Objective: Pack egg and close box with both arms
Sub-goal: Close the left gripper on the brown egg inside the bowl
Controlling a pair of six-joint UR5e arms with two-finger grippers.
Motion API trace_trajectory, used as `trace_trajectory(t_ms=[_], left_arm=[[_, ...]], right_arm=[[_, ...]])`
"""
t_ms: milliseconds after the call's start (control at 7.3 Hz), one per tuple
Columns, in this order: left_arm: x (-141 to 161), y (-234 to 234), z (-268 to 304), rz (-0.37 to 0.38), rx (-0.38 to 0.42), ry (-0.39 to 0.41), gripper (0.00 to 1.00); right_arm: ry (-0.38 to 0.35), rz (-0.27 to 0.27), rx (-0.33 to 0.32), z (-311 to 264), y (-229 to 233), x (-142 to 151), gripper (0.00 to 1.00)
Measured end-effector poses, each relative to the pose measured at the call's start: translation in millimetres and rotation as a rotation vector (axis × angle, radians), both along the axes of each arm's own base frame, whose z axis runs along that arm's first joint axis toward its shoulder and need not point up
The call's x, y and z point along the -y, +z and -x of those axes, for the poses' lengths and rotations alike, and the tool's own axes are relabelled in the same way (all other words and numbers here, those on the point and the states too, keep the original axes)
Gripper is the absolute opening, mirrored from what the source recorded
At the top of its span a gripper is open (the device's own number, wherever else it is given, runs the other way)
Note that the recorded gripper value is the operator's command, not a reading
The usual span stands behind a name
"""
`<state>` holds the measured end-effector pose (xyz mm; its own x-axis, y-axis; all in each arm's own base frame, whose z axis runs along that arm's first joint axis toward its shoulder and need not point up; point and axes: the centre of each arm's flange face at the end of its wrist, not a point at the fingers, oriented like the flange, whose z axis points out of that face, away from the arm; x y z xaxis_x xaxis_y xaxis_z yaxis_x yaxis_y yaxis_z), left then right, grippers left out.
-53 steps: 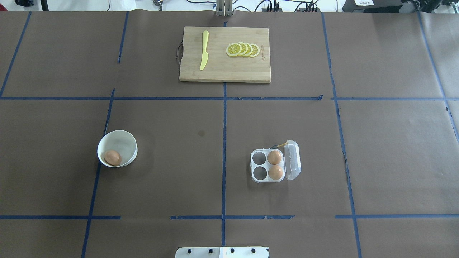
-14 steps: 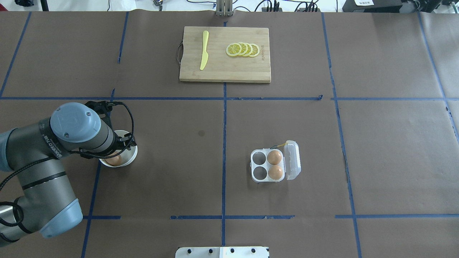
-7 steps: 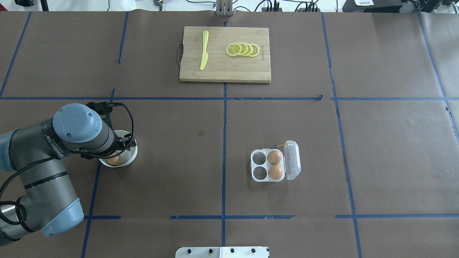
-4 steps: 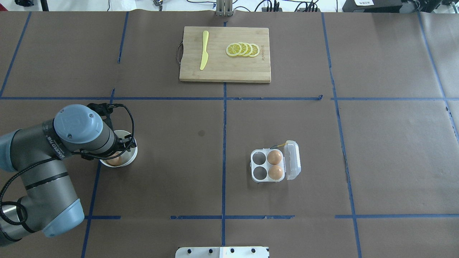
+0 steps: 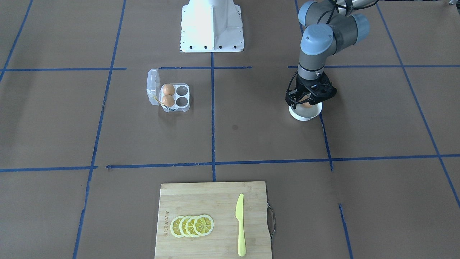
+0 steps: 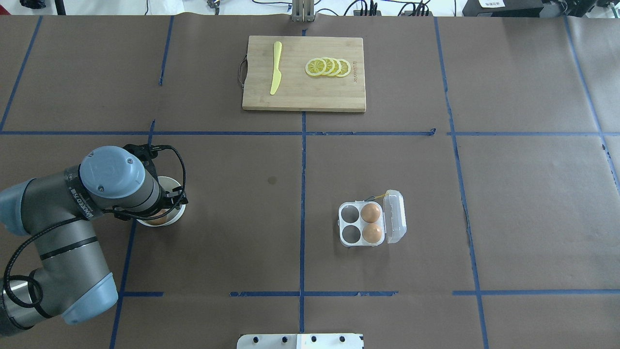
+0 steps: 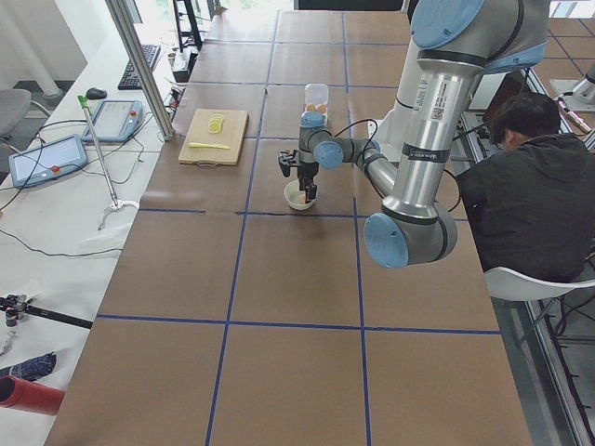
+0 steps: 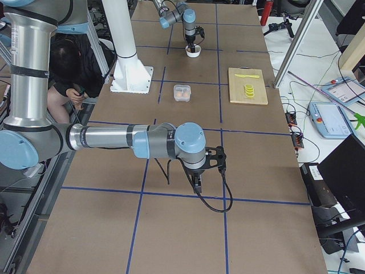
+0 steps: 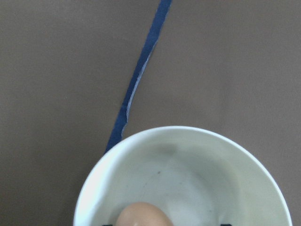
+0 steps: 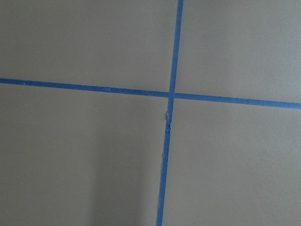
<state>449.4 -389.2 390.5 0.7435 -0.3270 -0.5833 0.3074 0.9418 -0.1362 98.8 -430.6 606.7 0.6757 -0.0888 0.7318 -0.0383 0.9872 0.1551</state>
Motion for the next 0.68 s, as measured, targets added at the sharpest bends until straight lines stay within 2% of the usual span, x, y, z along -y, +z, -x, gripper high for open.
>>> trace_trajectory(t_ms=[685], left_arm=[[-0.7,-2.1,-2.7,-0.001,-0.003,0.003,0.62]], right_arm=[[-0.001,-0.003,0.01,0.7,-1.7,0.3,1.0]])
